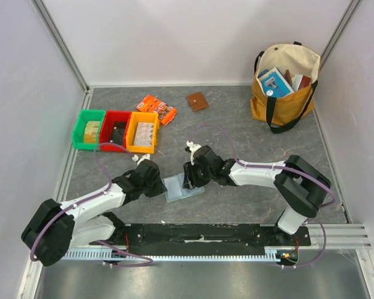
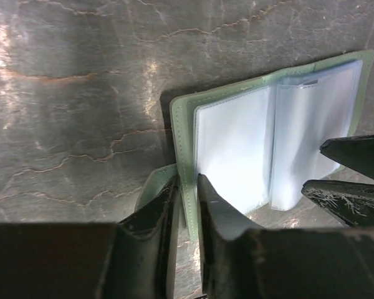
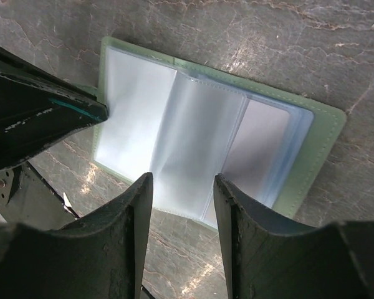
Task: Take the credit cards out of the card holder
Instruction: Remove the credit card from the card holder.
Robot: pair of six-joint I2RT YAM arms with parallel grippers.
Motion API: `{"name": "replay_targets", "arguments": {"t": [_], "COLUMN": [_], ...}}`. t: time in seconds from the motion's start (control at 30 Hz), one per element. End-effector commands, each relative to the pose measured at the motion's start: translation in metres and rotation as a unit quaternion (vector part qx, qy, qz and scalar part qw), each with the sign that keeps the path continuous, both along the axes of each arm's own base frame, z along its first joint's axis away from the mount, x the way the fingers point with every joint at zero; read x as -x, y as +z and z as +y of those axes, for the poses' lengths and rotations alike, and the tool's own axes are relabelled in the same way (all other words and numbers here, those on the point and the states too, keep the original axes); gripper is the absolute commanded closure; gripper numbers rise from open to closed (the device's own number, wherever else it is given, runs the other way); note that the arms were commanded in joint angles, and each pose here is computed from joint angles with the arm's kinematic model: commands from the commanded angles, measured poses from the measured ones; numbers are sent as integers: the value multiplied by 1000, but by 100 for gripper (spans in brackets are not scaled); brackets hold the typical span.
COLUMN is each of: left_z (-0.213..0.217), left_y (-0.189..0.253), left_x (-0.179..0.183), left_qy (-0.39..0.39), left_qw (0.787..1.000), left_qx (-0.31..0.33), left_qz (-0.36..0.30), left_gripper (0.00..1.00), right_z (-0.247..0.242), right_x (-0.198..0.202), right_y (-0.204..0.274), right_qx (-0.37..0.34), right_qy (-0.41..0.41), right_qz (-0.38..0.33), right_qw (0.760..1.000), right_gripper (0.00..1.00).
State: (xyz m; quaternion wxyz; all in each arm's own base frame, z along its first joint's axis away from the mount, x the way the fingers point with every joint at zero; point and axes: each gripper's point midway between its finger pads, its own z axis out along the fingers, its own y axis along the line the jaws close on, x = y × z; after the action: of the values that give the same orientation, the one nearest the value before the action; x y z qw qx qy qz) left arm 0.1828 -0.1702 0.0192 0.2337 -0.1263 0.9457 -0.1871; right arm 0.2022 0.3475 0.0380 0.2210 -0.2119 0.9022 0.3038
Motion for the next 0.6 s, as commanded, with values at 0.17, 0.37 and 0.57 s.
{"name": "replay_targets", "arguments": {"t": [0.17, 0.37, 0.57], "left_z": [-32, -42, -34], "left_y": [1, 4, 2], "left_x": [6, 4, 4], "left_qy": [-5, 13, 43], "left_qw": [995, 988, 986], "left_qx": [103, 152, 162], "left_qz": [16, 10, 0], "left_gripper": [83, 83, 82], "right_z": [20, 47, 59], "right_x": [0, 20, 43], "right_y": [13, 39, 45], "right_qx": [-35, -88, -98], "right_qy": [20, 80, 138], "right_qz": [-7, 1, 18], "right_qw": [999, 993, 985], "right_gripper": [50, 51, 51]}}
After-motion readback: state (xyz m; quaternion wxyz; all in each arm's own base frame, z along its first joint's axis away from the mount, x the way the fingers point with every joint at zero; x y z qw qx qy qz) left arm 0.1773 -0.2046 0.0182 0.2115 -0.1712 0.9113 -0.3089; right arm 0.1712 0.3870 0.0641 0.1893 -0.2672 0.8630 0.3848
